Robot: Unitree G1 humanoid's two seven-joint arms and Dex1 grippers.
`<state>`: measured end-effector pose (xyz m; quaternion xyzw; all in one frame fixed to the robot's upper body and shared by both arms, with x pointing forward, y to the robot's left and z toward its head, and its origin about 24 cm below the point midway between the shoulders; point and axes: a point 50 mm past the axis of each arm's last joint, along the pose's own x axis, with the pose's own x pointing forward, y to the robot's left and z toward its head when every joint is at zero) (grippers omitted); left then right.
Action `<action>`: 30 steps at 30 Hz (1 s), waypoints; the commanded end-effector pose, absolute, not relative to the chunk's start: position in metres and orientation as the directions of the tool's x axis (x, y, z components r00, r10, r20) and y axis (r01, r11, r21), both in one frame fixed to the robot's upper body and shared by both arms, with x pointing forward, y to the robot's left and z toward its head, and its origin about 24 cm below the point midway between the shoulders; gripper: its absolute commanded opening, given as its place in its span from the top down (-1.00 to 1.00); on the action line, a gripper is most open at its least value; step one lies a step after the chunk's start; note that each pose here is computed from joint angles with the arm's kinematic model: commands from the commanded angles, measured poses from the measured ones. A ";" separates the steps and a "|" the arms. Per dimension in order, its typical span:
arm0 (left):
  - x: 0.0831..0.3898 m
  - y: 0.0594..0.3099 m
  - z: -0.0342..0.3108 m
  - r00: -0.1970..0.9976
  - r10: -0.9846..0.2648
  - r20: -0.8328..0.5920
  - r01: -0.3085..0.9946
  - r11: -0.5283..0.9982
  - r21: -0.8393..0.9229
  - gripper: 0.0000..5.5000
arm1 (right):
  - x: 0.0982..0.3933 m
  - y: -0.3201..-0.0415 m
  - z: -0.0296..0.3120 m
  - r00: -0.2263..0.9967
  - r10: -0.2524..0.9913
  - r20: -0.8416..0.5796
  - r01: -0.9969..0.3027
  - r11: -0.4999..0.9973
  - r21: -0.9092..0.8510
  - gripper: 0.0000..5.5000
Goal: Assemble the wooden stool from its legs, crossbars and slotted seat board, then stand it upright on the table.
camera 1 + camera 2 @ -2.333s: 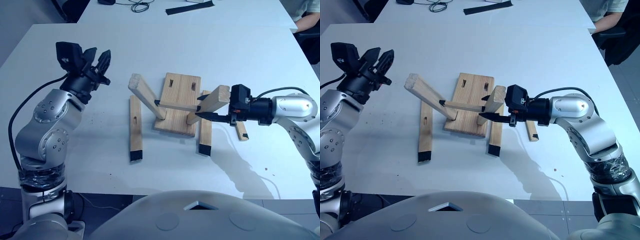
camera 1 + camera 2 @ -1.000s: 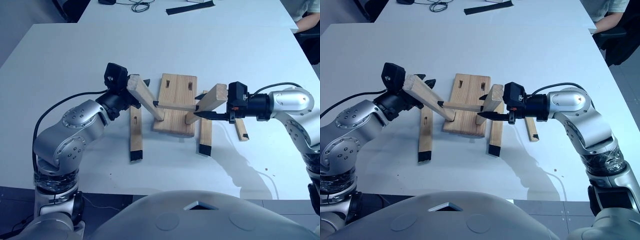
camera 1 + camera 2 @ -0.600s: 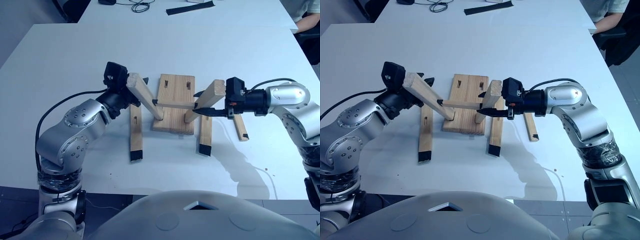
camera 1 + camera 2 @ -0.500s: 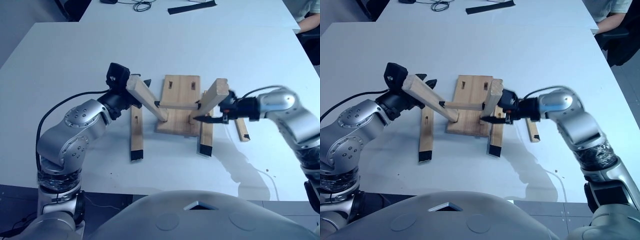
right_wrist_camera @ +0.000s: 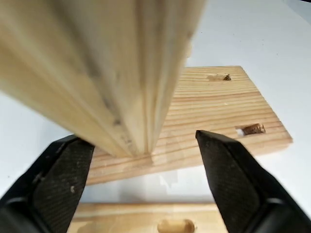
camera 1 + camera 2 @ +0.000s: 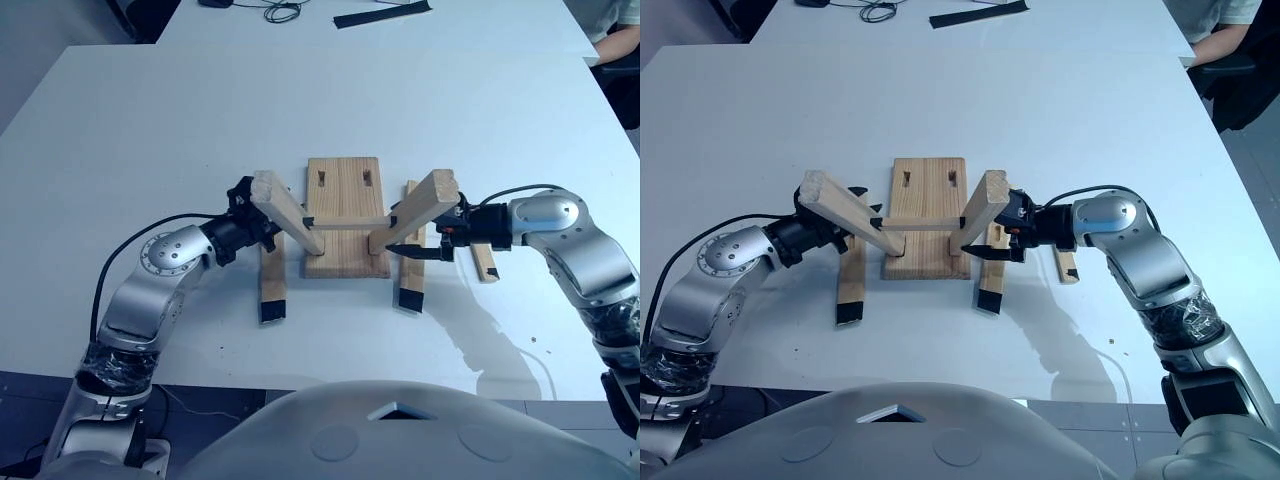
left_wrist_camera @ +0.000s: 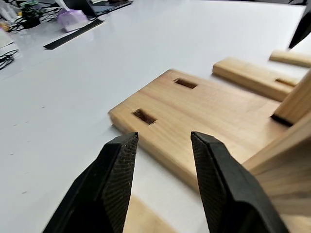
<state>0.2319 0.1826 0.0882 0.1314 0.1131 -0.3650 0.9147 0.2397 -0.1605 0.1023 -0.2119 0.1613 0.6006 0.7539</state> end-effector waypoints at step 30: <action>0.189 0.237 0.018 0.584 -0.563 -0.584 0.792 0.553 0.260 0.26 | 0.199 -0.249 0.040 0.339 0.574 -0.745 -0.920 0.366 -0.136 -0.36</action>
